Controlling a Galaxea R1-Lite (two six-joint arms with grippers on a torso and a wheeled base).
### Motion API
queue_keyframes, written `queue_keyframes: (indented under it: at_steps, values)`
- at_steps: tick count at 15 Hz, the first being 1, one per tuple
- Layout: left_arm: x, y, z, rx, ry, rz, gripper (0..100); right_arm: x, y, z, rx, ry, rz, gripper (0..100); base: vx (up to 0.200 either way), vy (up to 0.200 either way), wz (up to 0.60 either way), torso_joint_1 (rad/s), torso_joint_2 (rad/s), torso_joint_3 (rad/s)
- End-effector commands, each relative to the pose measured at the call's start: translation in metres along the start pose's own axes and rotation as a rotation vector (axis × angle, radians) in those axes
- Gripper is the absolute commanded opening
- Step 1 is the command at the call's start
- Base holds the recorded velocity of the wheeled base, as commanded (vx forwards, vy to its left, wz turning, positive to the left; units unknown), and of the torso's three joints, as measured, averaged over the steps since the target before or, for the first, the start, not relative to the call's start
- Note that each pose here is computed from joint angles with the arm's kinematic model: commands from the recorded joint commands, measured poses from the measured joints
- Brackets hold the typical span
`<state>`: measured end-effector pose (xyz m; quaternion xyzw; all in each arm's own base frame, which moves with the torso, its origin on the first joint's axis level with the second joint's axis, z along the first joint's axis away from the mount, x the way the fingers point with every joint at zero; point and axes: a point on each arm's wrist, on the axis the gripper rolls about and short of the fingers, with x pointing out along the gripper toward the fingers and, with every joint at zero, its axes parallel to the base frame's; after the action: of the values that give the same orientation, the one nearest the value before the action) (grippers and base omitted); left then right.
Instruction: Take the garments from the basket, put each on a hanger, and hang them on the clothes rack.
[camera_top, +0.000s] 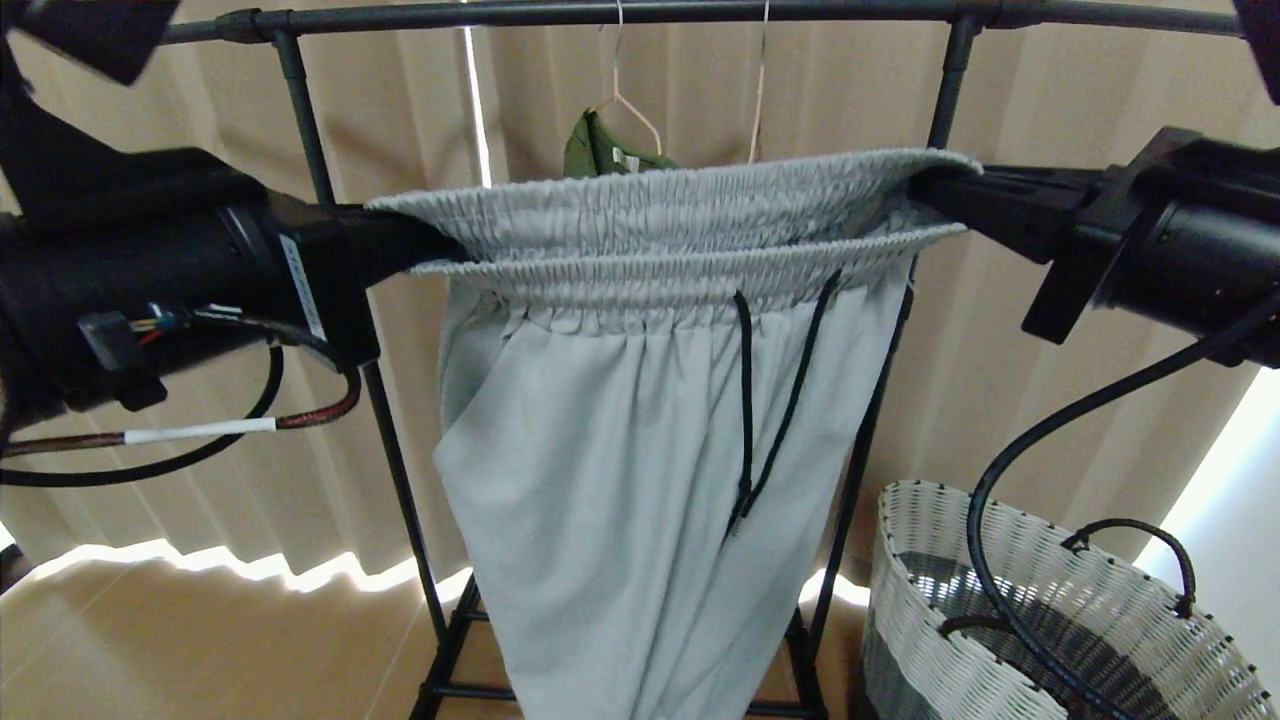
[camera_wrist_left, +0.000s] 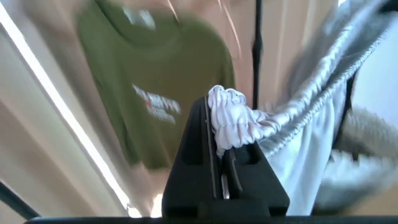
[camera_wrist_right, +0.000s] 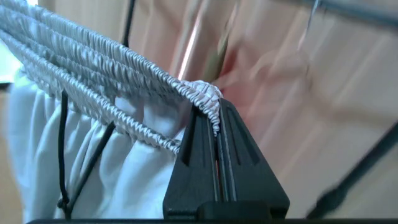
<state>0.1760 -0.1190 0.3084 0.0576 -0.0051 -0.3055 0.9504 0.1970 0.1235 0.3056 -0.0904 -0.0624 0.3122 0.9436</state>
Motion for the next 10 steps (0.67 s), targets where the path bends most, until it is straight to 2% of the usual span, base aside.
queue_keyframes:
  at_steps: [1,7,10]
  values:
    - [0.002,-0.004,-0.007,0.001,0.027,-0.016,0,0.0,0.0,-0.009,0.003,0.031,-0.004,0,0.0,0.0,0.0,0.0,0.0,0.0]
    - [0.004,-0.004,-0.007,0.009,0.027,-0.013,0,-0.001,0.0,-0.011,0.003,0.039,-0.004,0,0.0,0.0,0.0,0.0,0.0,0.0]
    - [0.014,-0.002,0.006,0.01,-0.01,-0.012,0,-0.01,0.0,-0.005,-0.001,0.012,-0.01,0,0.0,0.0,0.0,0.0,0.0,0.0]
